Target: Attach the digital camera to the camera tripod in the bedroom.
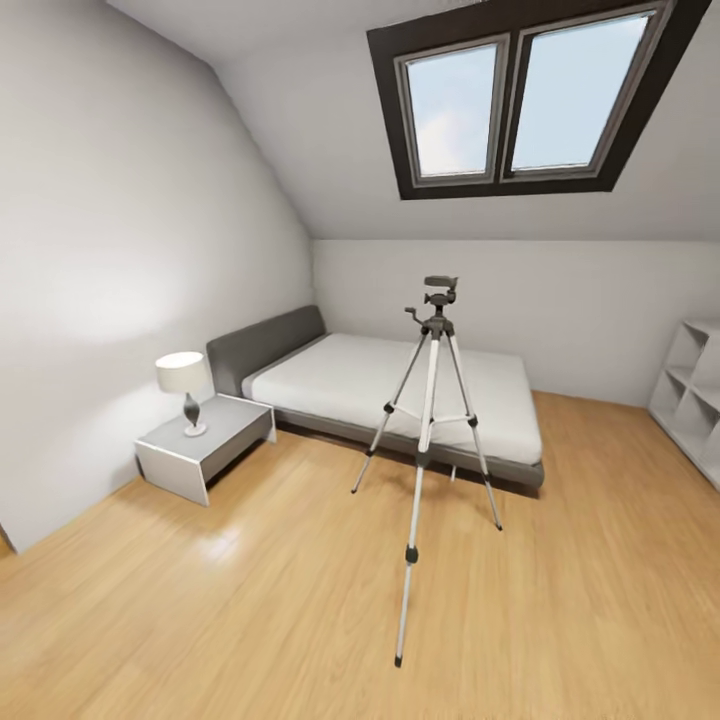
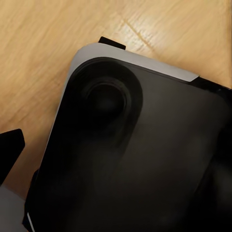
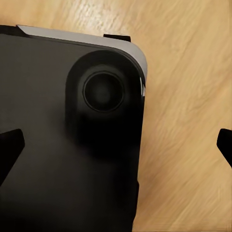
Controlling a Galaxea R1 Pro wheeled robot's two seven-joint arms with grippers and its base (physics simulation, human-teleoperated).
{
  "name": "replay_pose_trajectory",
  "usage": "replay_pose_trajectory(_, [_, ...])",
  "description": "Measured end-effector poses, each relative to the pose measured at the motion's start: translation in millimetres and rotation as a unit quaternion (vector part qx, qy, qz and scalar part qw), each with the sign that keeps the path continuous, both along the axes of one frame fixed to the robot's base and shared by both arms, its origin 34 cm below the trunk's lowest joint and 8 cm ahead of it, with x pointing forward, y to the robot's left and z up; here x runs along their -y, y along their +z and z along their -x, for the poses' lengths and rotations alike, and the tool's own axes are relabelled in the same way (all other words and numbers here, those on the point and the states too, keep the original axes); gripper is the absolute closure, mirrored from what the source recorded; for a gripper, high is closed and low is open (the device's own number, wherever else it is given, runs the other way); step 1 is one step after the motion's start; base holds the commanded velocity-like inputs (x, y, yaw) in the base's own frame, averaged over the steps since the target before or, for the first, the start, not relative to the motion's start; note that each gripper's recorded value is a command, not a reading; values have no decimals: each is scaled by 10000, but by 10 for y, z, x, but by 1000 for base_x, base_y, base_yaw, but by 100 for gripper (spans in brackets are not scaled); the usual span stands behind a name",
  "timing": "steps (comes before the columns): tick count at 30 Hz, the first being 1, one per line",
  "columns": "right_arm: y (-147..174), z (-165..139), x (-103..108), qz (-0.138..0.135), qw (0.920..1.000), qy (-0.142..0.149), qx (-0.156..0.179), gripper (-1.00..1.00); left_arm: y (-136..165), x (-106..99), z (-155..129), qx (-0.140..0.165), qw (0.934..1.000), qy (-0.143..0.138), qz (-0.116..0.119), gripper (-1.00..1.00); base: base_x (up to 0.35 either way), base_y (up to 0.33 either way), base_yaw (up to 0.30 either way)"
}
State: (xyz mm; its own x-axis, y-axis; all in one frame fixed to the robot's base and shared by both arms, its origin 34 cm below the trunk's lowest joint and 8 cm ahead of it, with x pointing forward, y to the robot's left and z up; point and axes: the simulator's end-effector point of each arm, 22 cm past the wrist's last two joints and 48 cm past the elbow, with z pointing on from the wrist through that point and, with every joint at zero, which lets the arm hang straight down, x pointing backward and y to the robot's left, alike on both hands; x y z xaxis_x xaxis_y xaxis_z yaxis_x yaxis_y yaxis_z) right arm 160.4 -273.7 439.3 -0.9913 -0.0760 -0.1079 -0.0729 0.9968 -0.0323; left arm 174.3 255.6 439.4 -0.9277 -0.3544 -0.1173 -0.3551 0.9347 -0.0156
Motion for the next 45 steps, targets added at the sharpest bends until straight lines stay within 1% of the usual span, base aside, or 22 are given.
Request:
replay_pose_trajectory(9, [0,0,8,5,10000,0,0,-100,0,1,2,-2,10000,1,1,-100,0,0,-285])
replay_pose_trajectory(13, [0,0,9,5,10000,0,0,-100,0,0,1,-1,10000,2,0,-100,0,0,-155])
replay_pose_trajectory(39, [0,-1,9,4,10000,43,-10,-100,0,-8,0,1,10000,0,-5,-100,0,0,-11])
replay_pose_trajectory(45, [1,-1,9,2,10000,43,-7,-100,1,-11,5,-3,10000,0,-7,-100,122,0,0])
